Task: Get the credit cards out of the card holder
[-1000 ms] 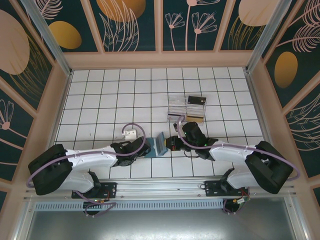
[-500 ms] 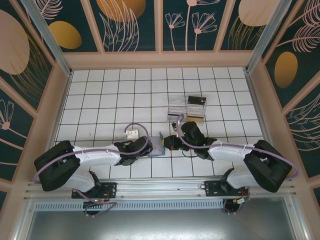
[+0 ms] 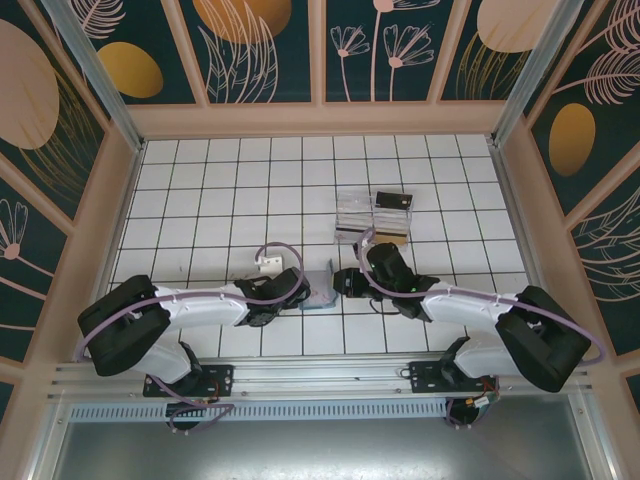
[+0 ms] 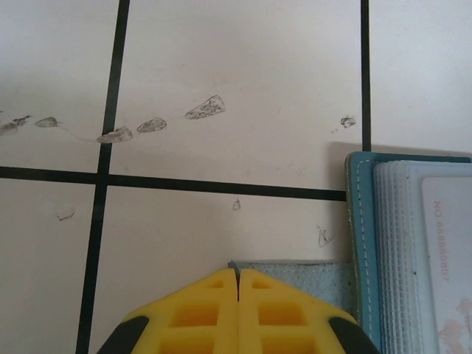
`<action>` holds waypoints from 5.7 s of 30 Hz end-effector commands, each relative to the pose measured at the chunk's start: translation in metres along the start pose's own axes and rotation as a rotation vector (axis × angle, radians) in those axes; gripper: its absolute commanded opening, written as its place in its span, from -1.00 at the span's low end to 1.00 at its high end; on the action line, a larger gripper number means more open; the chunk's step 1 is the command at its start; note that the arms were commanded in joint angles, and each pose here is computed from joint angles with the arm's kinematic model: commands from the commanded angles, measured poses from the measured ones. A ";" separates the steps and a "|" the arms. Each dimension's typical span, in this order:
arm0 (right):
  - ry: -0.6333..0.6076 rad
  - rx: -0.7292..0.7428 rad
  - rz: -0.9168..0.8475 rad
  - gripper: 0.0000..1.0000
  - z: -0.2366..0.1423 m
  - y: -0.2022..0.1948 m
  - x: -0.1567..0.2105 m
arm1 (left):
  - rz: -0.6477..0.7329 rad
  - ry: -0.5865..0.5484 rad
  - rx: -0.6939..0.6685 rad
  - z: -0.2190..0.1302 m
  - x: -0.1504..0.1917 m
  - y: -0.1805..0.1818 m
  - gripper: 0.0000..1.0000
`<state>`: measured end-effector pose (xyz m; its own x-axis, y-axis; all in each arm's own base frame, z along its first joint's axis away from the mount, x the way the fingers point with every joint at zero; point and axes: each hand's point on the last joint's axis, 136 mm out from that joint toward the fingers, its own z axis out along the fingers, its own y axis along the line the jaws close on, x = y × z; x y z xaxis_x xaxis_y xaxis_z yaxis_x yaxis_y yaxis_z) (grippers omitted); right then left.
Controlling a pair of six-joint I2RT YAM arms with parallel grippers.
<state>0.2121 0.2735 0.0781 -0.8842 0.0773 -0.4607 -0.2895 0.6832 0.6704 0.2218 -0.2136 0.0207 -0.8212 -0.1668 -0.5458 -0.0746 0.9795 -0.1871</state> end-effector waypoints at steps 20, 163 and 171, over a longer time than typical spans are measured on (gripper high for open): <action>-0.053 -0.008 -0.069 0.01 -0.018 0.004 -0.013 | -0.016 -0.046 0.248 -0.044 -0.032 -0.046 -0.32; -0.024 0.185 0.138 -0.85 -0.012 -0.079 0.022 | -0.028 0.112 0.363 -0.003 0.016 -0.104 -0.16; -0.019 0.184 0.141 -0.85 -0.010 -0.080 0.024 | -0.017 0.091 0.406 -0.015 0.005 -0.114 -0.08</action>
<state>0.2192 0.2165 0.0311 -0.8849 0.2019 -0.4198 -0.1129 0.7814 0.6137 0.2145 -0.3210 0.0395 -0.8785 -0.1572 -0.4512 0.1000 0.8630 -0.4953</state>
